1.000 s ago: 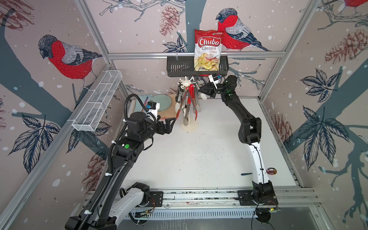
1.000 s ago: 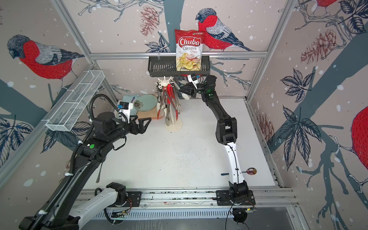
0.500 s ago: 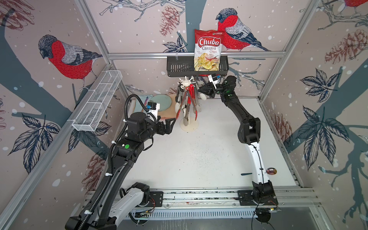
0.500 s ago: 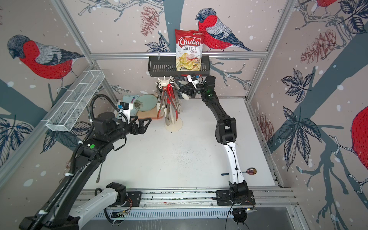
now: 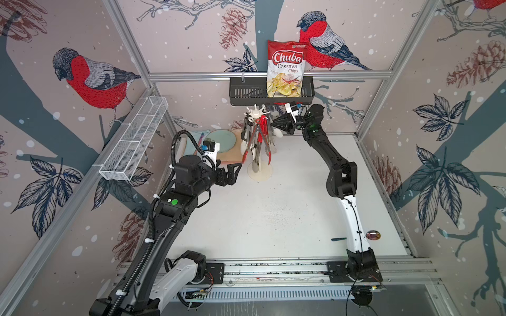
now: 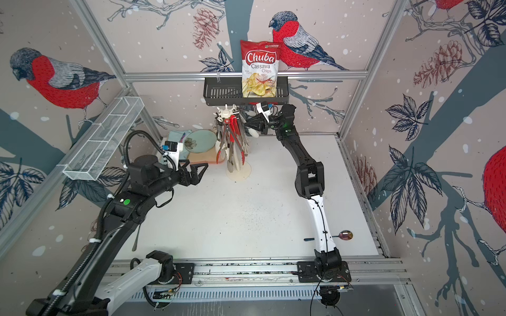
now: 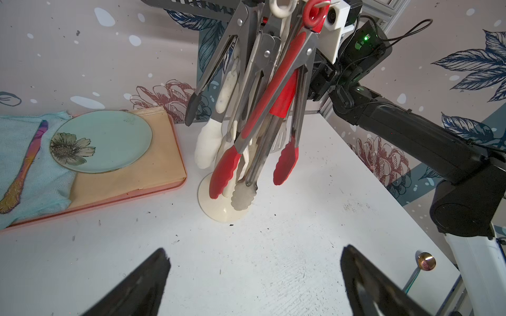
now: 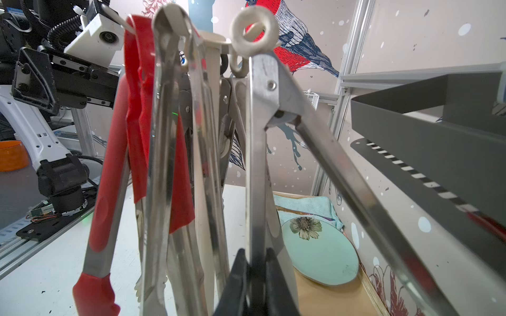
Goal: Hang food tongs on kitchen utensil racks
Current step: Hang the food tongs on the rack.
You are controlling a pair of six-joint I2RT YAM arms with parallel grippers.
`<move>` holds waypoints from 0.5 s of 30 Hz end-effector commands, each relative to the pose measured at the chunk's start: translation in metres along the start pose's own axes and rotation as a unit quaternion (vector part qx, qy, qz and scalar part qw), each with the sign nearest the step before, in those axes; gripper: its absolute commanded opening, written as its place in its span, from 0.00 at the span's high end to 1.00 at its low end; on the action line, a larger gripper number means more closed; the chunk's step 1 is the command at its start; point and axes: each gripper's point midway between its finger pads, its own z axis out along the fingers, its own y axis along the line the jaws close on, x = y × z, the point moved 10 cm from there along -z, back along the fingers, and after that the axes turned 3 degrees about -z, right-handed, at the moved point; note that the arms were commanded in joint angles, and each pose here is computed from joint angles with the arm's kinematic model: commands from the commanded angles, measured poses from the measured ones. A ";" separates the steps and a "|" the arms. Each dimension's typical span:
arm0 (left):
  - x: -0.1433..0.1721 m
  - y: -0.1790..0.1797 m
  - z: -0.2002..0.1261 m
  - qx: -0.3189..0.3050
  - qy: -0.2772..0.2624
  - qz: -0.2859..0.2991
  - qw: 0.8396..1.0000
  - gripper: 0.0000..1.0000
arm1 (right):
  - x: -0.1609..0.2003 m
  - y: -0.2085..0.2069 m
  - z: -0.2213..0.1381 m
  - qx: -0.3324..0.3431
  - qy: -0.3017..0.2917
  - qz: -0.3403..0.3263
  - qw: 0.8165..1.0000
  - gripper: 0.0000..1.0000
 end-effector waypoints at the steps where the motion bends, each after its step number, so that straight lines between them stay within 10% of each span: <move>1: 0.000 -0.001 -0.002 0.005 -0.002 0.007 1.000 0.04 | -0.001 -0.001 0.002 0.003 -0.002 -0.013 1.000 1.00; 15: 0.003 -0.002 -0.008 0.004 -0.005 0.008 1.000 0.04 | -0.003 0.002 0.009 -0.004 -0.002 -0.005 1.000 0.98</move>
